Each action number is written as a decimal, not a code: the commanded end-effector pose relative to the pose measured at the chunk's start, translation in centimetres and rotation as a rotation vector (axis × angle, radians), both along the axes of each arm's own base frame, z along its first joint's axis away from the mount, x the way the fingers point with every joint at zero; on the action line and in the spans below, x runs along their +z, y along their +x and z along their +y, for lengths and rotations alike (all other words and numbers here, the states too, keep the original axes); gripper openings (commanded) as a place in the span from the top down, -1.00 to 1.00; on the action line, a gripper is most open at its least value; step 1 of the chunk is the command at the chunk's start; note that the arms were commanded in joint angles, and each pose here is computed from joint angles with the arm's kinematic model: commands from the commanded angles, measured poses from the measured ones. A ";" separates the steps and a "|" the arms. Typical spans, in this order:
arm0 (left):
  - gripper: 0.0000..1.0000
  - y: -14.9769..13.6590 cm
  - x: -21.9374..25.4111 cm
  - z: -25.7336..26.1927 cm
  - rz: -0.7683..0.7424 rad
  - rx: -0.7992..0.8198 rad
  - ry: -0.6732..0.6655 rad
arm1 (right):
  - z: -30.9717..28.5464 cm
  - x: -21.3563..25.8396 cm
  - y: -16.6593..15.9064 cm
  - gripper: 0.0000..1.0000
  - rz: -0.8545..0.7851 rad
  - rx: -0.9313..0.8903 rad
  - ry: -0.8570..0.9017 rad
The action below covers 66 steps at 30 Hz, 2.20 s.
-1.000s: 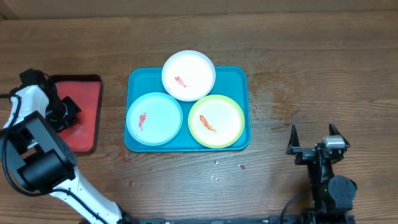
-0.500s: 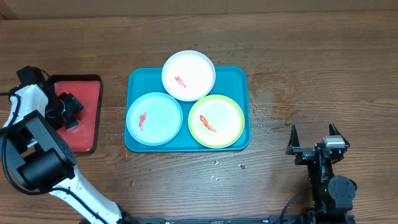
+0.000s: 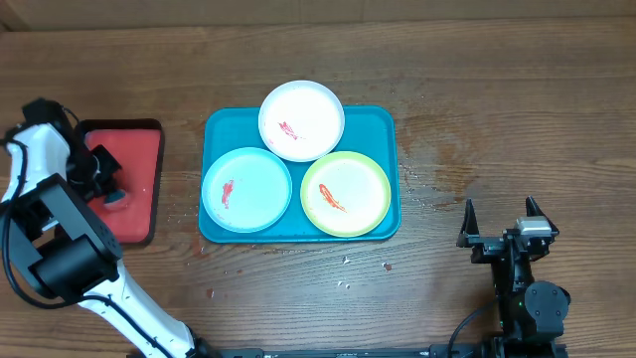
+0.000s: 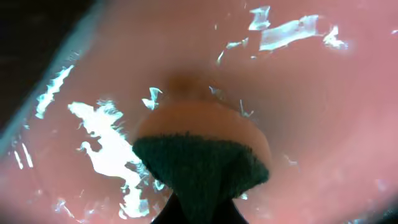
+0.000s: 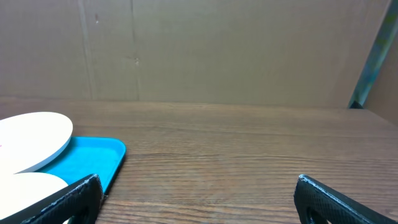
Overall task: Clean dirty plates on tray and stack at the side
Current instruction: 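Dip and rub the sponge in the red tray's water with left gripper, then carry the sponge with the left gripper onto the light blue plate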
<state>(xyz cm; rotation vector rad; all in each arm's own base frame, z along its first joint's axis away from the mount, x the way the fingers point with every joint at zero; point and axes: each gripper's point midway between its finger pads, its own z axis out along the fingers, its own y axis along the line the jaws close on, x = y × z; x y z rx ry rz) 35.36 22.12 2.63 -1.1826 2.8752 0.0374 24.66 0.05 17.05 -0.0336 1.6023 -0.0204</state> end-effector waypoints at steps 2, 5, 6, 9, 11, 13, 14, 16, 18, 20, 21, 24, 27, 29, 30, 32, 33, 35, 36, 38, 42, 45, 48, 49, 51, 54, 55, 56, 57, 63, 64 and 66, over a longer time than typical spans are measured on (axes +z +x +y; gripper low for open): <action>0.91 2.0 5.6 0.9 -0.058 0.014 0.020 | -0.1 -0.1 0.0 -1.00 -0.007 -0.003 -0.001; 0.91 2.0 7.3 1.0 -0.061 0.036 0.020 | -0.1 -0.1 0.0 -1.00 -0.007 -0.003 -0.001; 0.91 2.1 7.5 0.9 -0.063 0.038 0.021 | -0.1 -0.1 0.0 -1.00 -0.007 -0.003 -0.001; 0.91 1.9 6.9 0.8 -0.051 0.038 0.014 | -0.1 -0.1 0.0 -1.00 -0.007 -0.003 -0.001; 0.91 1.5 5.0 0.6 -0.037 0.052 0.005 | -0.1 -0.1 0.0 -1.00 -0.007 -0.003 -0.001; 0.91 1.1 2.7 0.3 -0.027 0.076 -0.005 | -0.1 -0.1 0.0 -1.00 -0.007 -0.003 -0.001; 0.91 0.9 1.3 -0.1 -0.025 0.082 -0.017 | -0.1 -0.1 0.0 -1.00 -0.007 -0.003 -0.001; 0.92 0.4 -0.3 -1.3 -0.023 0.064 -0.070 | -0.1 -0.1 0.0 -1.00 -0.007 -0.003 -0.001; 0.92 0.5 0.5 -1.6 -0.030 0.039 -0.091 | -0.1 -0.1 0.0 -1.00 -0.007 -0.003 -0.001; 0.92 0.7 2.5 -1.6 -0.036 0.037 -0.094 | -0.1 -0.1 0.0 -1.00 -0.007 -0.003 -0.001; 0.92 0.8 3.7 -1.5 -0.038 0.037 -0.092 | -0.1 -0.1 0.0 -1.00 -0.007 -0.003 -0.001; 0.91 1.0 7.0 -1.4 -0.059 0.033 -0.076 | -0.1 -0.1 0.0 -1.00 -0.007 -0.003 -0.001; 0.92 0.9 9.4 -0.8 -0.085 0.034 -0.022 | -0.1 -0.1 0.0 -1.00 -0.007 -0.003 -0.001; 0.92 0.8 10.0 -0.5 -0.093 0.043 0.002 | -0.1 -0.1 0.0 -1.00 -0.007 -0.003 -0.001; 0.91 0.7 9.9 -0.4 -0.087 0.051 0.011 | -0.1 -0.1 0.0 -1.00 -0.007 -0.003 -0.001; 0.92 0.3 8.7 -0.2 -0.064 0.053 0.021 | -0.1 -0.1 0.0 -1.00 -0.007 -0.003 -0.001; 0.92 0.1 7.7 -0.2 -0.052 0.053 0.023 | -0.1 -0.1 0.0 -1.00 -0.007 -0.003 -0.001; 0.92 0.0 5.2 -0.2 -0.048 0.053 0.020 | -0.1 -0.1 0.0 -1.00 -0.007 -0.003 -0.001; 0.92 -0.1 4.0 -0.4 -0.052 0.053 0.014 | -0.1 -0.1 0.0 -1.00 -0.007 -0.003 -0.001; 0.91 -0.6 2.4 -0.7 -0.042 0.053 0.008 | -0.1 -0.1 0.0 -1.00 -0.007 -0.003 -0.001; 0.92 -0.7 2.8 -0.7 -0.039 0.029 0.009 | -0.1 -0.1 0.0 -1.00 -0.007 -0.003 -0.001; 0.92 -0.5 5.9 -0.6 -0.041 0.012 0.011 | -0.1 -0.1 0.0 -1.00 -0.007 -0.003 -0.001; 0.91 0.4 9.9 -1.5 -0.094 0.009 -0.040 | -0.1 -0.1 0.0 -1.00 -0.007 -0.003 -0.001; 0.92 0.9 11.5 -2.4 -0.130 -0.006 -0.079 | -0.1 -0.1 0.0 -1.00 -0.007 -0.003 -0.001; 0.92 1.6 14.1 -4.3 -0.206 -0.068 -0.152 | -0.1 -0.1 0.0 -1.00 -0.007 -0.003 -0.001; 0.91 1.7 17.0 -7.1 -0.284 -0.158 -0.204 | -0.1 -0.1 0.0 -1.00 -0.007 -0.003 -0.001; 0.92 1.5 17.7 -7.8 -0.288 -0.174 -0.202 | -0.1 -0.1 0.0 -1.00 -0.007 -0.003 -0.001; 0.92 1.4 17.9 -8.4 -0.287 -0.185 -0.204 | -0.1 -0.1 0.0 -1.00 -0.007 -0.003 -0.001; 0.92 1.2 18.0 -9.1 -0.280 -0.201 -0.209 | -0.1 -0.1 0.0 -1.00 -0.007 -0.003 -0.001; 0.92 0.2 14.8 -17.4 -0.130 -0.428 -0.310 | -0.1 -0.1 0.0 -1.00 -0.007 -0.003 -0.001; 0.91 0.1 13.8 -18.9 -0.109 -0.465 -0.321 | -0.1 -0.1 0.0 -1.00 -0.007 -0.003 -0.001; 0.91 0.0 11.8 -21.6 -0.077 -0.529 -0.334 | -0.1 -0.1 0.0 -1.00 -0.007 -0.003 -0.001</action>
